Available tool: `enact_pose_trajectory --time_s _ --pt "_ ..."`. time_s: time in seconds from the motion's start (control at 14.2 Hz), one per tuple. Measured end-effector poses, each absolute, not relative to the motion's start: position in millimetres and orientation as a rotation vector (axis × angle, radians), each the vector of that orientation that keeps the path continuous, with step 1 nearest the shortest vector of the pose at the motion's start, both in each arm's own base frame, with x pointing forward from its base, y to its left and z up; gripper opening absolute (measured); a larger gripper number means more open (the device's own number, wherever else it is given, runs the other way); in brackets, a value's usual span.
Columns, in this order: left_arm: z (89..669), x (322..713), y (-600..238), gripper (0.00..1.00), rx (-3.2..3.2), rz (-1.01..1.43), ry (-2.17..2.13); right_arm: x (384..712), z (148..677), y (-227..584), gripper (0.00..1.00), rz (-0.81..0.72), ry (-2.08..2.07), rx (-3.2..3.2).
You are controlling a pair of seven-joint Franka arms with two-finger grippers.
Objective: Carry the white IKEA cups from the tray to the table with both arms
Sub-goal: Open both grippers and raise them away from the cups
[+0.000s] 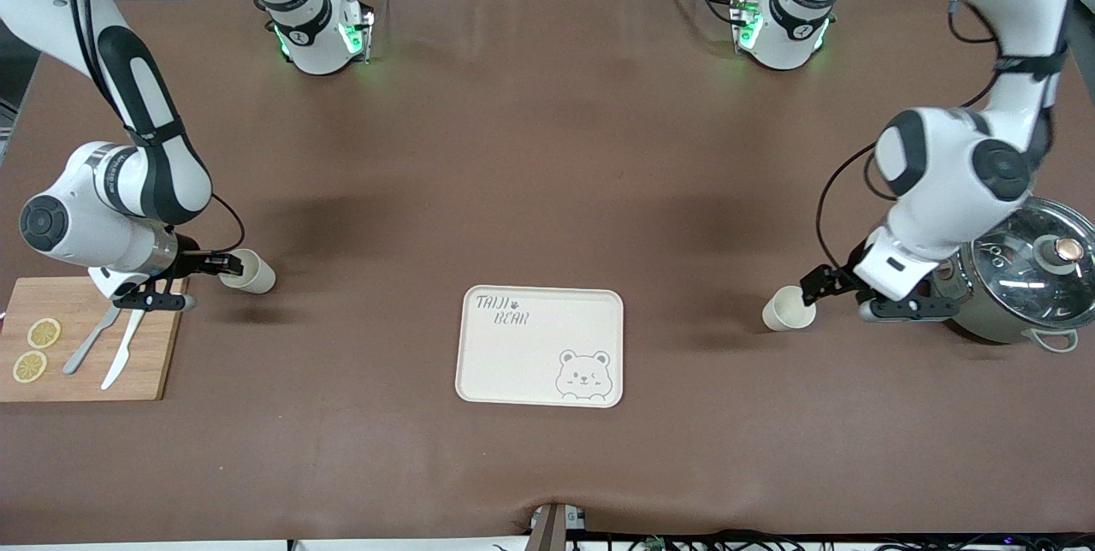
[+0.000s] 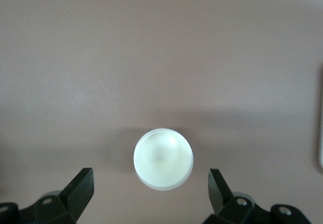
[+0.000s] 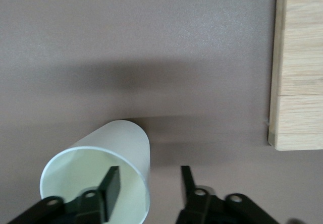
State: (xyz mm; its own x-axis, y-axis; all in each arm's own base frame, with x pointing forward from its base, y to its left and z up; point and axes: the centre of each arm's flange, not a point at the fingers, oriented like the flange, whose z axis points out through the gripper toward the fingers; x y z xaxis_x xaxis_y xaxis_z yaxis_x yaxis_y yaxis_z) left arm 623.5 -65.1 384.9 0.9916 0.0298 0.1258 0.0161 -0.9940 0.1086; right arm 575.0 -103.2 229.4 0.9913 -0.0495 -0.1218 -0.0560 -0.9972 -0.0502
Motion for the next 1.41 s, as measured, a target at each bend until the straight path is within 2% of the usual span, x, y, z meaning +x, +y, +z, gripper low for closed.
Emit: enact_pose_trajectory --time_s 0.21,0.28,0.42,0.71,1.06,1.41 --pt "467.5 627.0 -69.3 1.00 3.028 0.054 0.006 576.5 231.0 -102.7 0.95 0.180 0.080 -3.082" --pt "475.8 627.5 -68.9 1.00 3.032 0.046 0.003 576.7 231.2 -102.8 1.00 0.179 0.080 -3.082" --pt "474.1 628.9 -65.2 1.00 3.089 0.046 -0.031 577.1 232.0 -102.5 1.00 0.186 0.079 -3.081" --pt "493.2 631.2 -64.1 1.00 3.139 0.017 -0.064 589.4 262.5 -100.7 1.00 0.339 0.063 -3.042" --pt "533.2 632.9 -76.1 1.00 3.134 0.069 -0.101 609.2 302.3 -108.6 1.00 0.334 0.067 -3.038" --pt "538.4 632.4 -85.3 1.00 3.130 0.085 -0.126 639.2 396.8 -108.1 1.00 0.376 0.036 -3.021"
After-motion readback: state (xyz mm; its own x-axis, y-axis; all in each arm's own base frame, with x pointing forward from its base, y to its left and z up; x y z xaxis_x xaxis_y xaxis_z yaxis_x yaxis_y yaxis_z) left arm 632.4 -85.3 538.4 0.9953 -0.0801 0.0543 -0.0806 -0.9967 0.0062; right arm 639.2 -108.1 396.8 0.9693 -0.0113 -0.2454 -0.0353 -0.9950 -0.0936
